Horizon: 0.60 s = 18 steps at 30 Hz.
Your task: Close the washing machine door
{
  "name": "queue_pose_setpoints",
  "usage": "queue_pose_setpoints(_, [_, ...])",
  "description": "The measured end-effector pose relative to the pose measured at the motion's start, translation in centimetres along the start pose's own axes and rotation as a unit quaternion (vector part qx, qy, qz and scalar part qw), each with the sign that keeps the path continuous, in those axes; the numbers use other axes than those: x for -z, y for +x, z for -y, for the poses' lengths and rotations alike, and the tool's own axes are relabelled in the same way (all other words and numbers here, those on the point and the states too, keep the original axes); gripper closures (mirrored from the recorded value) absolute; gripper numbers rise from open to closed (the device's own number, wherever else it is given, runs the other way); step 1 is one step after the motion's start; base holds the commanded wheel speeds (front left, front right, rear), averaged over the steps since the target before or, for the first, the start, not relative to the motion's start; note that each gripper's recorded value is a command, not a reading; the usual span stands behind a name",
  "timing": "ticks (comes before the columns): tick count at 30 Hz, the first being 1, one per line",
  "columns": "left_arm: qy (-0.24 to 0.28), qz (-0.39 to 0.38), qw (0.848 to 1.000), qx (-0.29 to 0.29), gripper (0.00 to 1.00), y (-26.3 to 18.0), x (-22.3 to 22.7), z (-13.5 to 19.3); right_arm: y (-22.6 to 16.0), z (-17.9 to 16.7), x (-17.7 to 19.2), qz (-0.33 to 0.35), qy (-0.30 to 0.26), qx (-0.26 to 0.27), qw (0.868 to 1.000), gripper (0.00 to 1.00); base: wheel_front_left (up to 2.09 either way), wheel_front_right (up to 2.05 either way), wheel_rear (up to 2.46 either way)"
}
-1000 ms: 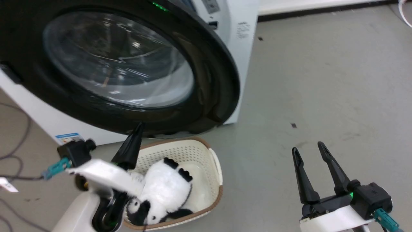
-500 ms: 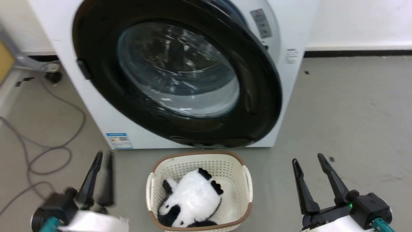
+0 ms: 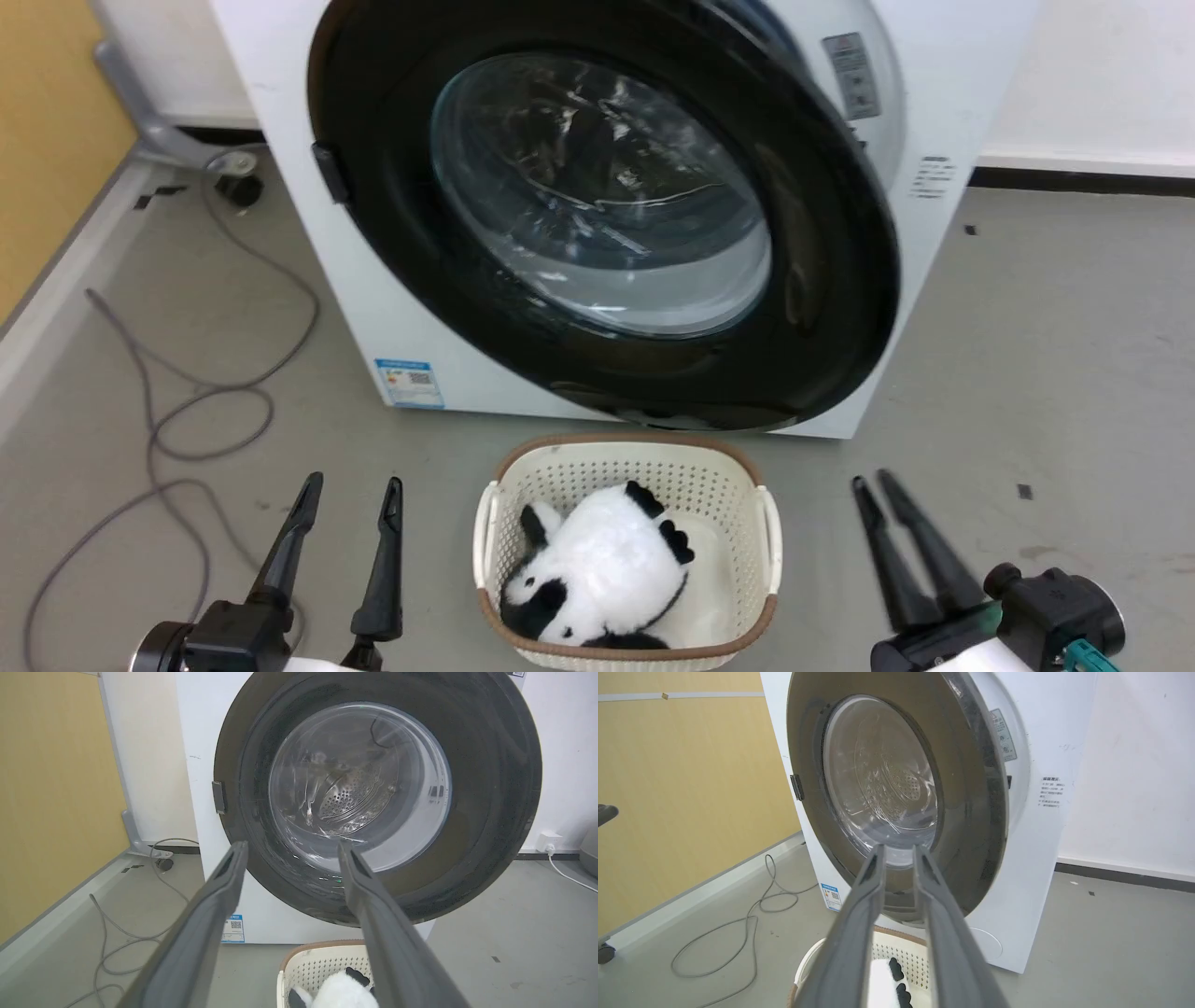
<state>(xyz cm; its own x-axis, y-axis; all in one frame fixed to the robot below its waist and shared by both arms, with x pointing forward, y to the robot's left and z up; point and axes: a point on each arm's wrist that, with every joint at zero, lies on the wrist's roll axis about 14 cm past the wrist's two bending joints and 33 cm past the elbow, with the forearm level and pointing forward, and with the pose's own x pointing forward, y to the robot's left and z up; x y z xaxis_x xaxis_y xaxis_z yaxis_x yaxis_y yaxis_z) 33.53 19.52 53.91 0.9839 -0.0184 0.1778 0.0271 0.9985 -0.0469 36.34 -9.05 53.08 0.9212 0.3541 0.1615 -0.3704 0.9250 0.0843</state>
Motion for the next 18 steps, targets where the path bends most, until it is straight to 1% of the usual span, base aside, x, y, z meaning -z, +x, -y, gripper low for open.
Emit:
queue_pose_setpoints(2, [0.0,-0.003,1.0,-0.002,0.0,-0.1,0.2,-0.1,0.3,-0.3,0.5,-0.007,0.008,-0.007,1.0,1.0,0.0,0.0,0.0])
queue_pose_setpoints(6, [-0.002,-0.015,1.0,-0.008,0.0,-0.2,1.0,-0.4,1.5,-0.6,1.0,-0.013,0.004,-0.032,0.999,1.0,0.0,0.0,0.0])
queue_pose_setpoints(12, [-0.003,-0.02,1.0,-0.014,0.0,0.9,1.5,-0.6,4.9,-0.2,1.6,-0.019,-0.03,-0.075,0.997,1.0,0.0,0.0,0.0])
queue_pose_setpoints(18, [-0.001,-0.037,0.999,-0.022,0.0,2.0,2.8,-1.3,9.2,1.2,2.5,-0.026,-0.045,-0.097,0.994,1.0,0.0,0.0,0.0])
